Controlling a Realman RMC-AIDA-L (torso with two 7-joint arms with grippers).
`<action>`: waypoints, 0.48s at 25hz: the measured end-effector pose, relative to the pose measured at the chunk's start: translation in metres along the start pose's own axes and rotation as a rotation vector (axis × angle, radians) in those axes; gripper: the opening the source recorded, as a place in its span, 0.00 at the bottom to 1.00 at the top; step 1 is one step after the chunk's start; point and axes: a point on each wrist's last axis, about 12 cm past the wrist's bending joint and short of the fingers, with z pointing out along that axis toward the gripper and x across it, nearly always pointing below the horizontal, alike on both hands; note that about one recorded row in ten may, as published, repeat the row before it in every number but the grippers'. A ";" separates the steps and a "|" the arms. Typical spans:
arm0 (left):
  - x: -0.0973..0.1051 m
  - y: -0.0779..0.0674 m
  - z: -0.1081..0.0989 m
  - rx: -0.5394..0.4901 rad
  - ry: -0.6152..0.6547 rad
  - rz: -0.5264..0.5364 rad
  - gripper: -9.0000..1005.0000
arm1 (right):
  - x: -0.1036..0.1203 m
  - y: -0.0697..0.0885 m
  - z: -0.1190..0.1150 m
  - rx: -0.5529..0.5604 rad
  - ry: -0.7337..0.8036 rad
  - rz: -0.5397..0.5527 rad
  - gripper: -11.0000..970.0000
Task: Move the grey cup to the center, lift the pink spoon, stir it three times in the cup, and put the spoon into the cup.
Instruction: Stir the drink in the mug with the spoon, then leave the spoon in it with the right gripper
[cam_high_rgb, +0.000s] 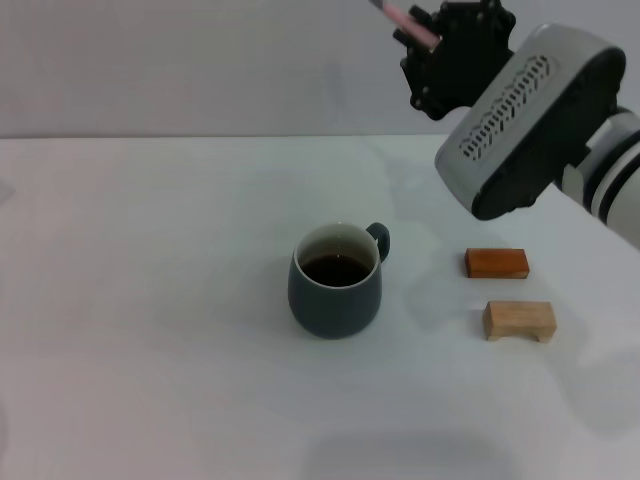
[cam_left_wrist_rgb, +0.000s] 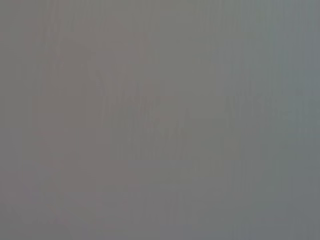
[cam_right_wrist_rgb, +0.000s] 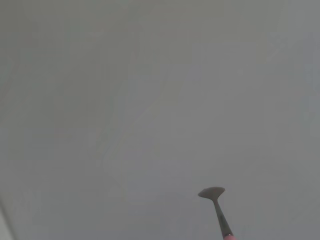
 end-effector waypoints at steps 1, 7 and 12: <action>0.000 0.000 0.000 0.000 0.000 0.000 0.01 | 0.000 0.000 0.000 0.000 0.000 0.000 0.17; -0.001 -0.002 0.001 0.004 -0.004 -0.002 0.01 | 0.002 0.009 0.002 0.034 -0.045 0.021 0.17; -0.001 -0.002 0.002 0.006 -0.004 -0.004 0.01 | 0.001 0.014 -0.001 0.088 -0.099 0.085 0.17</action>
